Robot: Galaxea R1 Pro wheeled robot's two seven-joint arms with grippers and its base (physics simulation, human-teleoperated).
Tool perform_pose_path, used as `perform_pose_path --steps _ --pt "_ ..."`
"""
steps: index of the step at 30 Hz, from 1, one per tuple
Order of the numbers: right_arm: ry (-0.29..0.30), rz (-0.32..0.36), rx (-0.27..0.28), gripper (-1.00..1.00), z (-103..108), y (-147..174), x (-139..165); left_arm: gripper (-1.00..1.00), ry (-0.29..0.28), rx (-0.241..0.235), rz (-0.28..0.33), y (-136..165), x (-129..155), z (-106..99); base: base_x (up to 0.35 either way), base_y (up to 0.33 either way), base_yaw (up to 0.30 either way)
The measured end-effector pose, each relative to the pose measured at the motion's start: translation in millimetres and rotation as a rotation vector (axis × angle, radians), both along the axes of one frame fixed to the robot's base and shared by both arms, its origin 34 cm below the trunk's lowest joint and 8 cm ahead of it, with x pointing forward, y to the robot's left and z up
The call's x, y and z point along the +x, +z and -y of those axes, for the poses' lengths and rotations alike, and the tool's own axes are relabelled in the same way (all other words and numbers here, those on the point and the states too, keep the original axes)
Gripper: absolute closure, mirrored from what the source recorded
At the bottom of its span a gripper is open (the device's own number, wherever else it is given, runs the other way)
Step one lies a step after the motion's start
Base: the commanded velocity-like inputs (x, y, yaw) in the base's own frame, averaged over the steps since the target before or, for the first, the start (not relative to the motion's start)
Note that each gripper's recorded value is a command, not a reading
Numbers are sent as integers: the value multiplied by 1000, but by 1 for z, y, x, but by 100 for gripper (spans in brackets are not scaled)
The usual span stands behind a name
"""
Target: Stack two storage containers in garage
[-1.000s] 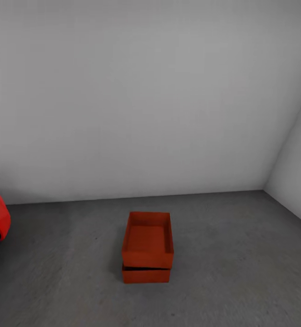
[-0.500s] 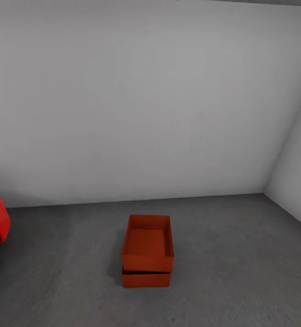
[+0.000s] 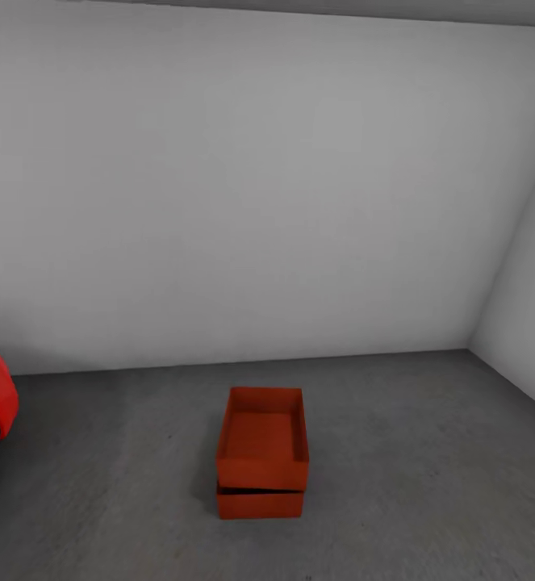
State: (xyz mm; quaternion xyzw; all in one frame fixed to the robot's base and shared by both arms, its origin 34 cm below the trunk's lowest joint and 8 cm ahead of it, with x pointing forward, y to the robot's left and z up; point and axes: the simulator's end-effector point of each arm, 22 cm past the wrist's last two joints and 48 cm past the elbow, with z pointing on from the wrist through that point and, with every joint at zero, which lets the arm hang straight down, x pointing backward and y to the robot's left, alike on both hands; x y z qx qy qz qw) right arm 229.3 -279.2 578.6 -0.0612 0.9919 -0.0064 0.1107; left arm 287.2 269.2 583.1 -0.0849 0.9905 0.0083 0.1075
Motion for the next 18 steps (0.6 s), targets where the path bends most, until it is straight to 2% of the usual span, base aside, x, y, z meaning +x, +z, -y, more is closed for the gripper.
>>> perform_pose_path --steps 18 --pt "1 36 3 -100 -1 3 13 -100 0 0 29 5 11 0 0 0 0"
